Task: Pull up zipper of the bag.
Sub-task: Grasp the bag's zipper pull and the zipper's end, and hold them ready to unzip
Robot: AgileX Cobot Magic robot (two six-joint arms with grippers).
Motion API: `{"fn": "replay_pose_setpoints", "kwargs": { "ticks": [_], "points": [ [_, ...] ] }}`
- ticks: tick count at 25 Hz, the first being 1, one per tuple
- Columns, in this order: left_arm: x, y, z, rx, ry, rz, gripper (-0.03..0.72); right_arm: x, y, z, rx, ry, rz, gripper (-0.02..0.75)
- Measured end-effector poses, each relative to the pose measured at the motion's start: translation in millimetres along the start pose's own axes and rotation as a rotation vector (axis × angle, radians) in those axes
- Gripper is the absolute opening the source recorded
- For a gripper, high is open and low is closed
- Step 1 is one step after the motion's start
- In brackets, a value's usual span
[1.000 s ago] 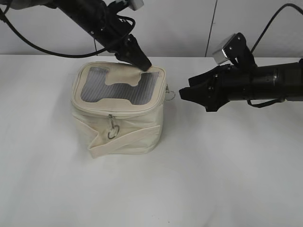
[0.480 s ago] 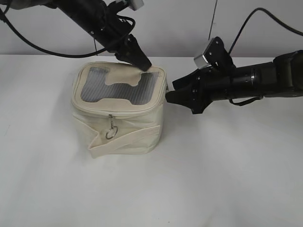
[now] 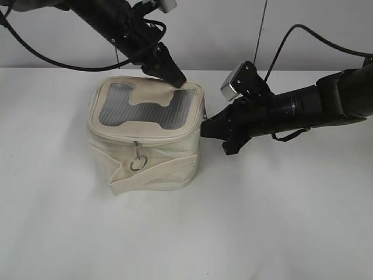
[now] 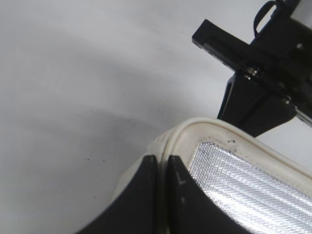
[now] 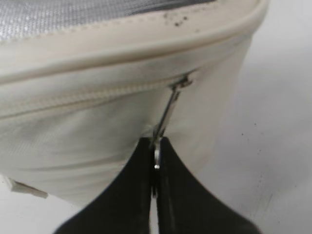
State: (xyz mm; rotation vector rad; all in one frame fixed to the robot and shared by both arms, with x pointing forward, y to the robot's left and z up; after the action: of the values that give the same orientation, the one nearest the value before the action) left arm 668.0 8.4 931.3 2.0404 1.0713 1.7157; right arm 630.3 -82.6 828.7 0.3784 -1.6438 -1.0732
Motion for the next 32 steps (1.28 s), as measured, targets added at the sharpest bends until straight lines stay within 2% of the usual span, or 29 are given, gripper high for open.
{"fn": "replay_pose_setpoints", "kwargs": {
  "ticks": [8, 15, 21, 27, 31, 32],
  "points": [
    [0.0, -0.1, 0.1, 0.037, 0.000, 0.001, 0.018, 15.4, 1.0, -1.6, -0.131, -0.022, 0.079, 0.008],
    [-0.3, 1.4, 2.1, 0.173, 0.013, -0.007, 0.018, 40.5, 4.0, 14.2, -0.229, -0.015, 0.135, 0.008],
    [-2.5, 4.5, 5.3, 0.293, 0.039, -0.021, 0.017, 56.0, 3.4, 46.8, -0.302, 0.040, 0.140, 0.008],
    [-4.1, 8.8, 13.0, 0.390, 0.090, -0.047, 0.017, 43.8, 21.7, 99.1, -0.320, 0.150, 0.159, 0.008],
    [-7.2, 10.4, 13.2, 0.429, 0.105, -0.049, 0.017, 28.1, 35.2, 127.5, -0.355, 0.153, 0.156, 0.008],
    [-7.7, 10.9, 13.4, 0.431, 0.109, -0.050, 0.017, 24.2, 38.8, 128.2, -0.378, 0.125, 0.144, 0.008]
  ]
}}
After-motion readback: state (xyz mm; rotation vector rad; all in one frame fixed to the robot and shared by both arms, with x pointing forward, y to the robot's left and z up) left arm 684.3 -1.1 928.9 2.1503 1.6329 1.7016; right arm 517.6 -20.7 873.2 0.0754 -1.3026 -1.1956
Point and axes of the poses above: a point on each arm's last joint axis where the gripper is mounted, x pointing back along that axis away from the gripper, z along the wrist's bending axis when the last joint is at zero, y = z × x, the point moved 9 cm from there along -x, pointing out along that axis toward the gripper, and after that the axes turned 2 degrees about x, right-handed, at the moved point
